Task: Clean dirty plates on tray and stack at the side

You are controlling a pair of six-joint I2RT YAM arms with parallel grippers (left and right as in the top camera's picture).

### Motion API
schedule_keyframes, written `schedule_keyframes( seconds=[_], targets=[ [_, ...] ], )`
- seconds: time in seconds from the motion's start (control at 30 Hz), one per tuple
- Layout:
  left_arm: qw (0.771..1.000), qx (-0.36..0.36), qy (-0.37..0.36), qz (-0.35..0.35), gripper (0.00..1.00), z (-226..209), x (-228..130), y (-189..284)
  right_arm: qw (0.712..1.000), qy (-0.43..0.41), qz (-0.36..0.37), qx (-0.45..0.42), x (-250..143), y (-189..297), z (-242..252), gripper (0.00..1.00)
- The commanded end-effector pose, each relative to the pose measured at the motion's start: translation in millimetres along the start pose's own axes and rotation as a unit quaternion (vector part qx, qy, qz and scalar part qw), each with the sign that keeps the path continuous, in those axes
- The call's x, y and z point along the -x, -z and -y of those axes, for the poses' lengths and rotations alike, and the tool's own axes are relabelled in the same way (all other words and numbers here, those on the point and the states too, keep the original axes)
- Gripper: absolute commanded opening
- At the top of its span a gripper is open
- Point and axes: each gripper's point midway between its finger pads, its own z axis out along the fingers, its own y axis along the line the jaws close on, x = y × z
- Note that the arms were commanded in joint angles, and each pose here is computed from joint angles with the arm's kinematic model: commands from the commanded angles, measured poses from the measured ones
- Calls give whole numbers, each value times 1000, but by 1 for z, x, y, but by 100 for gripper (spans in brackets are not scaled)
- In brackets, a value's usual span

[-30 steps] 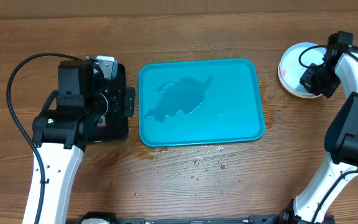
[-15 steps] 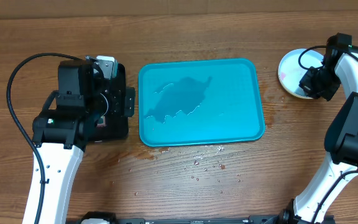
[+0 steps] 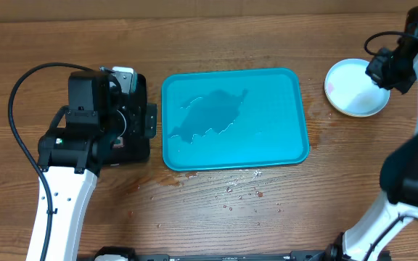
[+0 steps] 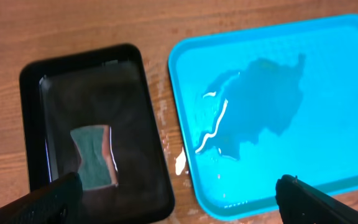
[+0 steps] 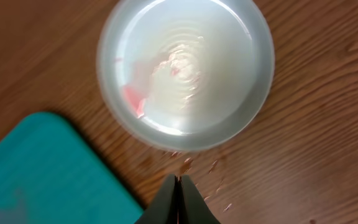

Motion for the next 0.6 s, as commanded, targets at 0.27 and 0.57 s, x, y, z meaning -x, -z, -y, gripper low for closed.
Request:
schedule_keyframes(
  seconds=[0.27,0.57],
  targets=[
    [998,-41,21,-50,100,16,-24,9,975,204,28,86,-112,99,-128,4],
    [998,-45,10,-36,100,21,-58,50,944,299,55,126,-198,113,-144,4]
  ],
)
